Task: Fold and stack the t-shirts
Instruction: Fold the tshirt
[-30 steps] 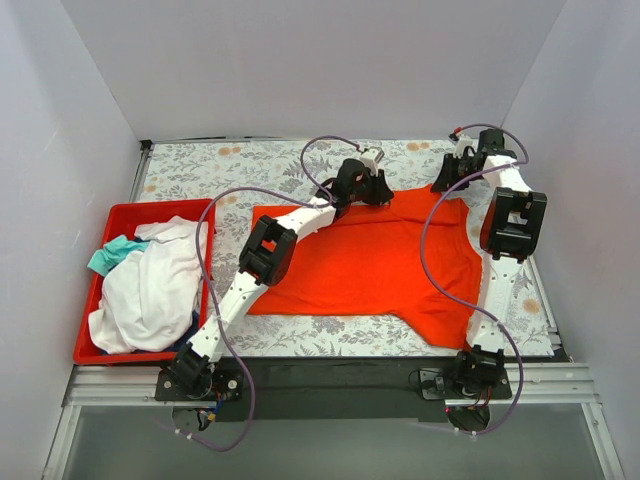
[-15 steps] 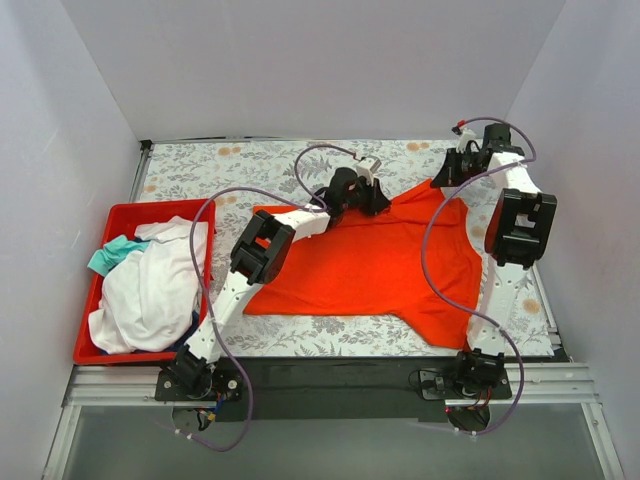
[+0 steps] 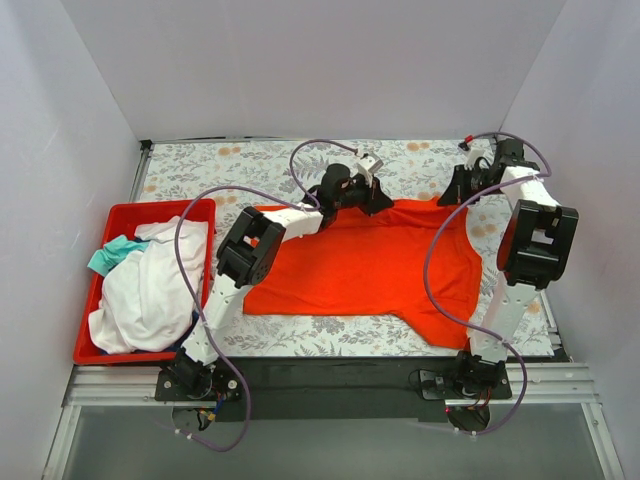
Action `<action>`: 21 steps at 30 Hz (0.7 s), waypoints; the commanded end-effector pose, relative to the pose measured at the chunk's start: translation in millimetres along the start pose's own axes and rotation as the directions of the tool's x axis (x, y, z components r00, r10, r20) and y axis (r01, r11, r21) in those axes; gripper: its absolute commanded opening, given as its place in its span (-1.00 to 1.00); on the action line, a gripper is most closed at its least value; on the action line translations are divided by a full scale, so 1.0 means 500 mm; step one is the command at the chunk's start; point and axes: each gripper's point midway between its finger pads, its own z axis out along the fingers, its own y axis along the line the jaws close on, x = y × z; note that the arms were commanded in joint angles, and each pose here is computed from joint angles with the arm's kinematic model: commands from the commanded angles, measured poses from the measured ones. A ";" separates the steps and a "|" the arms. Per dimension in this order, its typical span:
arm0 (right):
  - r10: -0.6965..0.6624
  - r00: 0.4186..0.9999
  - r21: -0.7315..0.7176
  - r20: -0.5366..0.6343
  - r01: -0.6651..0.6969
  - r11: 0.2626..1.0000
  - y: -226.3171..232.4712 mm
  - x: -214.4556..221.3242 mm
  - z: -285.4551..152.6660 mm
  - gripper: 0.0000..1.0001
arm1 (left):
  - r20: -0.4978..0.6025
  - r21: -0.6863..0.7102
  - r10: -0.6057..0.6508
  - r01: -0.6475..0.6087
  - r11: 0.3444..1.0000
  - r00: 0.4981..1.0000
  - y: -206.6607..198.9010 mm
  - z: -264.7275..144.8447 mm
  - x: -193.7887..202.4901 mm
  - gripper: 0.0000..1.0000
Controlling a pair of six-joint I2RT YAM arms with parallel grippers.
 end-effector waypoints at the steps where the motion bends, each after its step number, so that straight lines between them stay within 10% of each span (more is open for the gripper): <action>1: -0.062 0.998 0.010 0.027 0.061 0.998 0.015 -0.011 -0.039 -0.97 | 0.004 0.137 0.095 -0.094 0.986 0.996 -0.084 -0.034 -0.059 -1.00; 21: -0.088 0.995 0.011 -0.045 0.088 0.996 0.047 0.087 -0.082 -0.97 | -0.123 0.230 0.156 -0.125 0.965 0.980 -0.118 -0.080 0.025 -1.00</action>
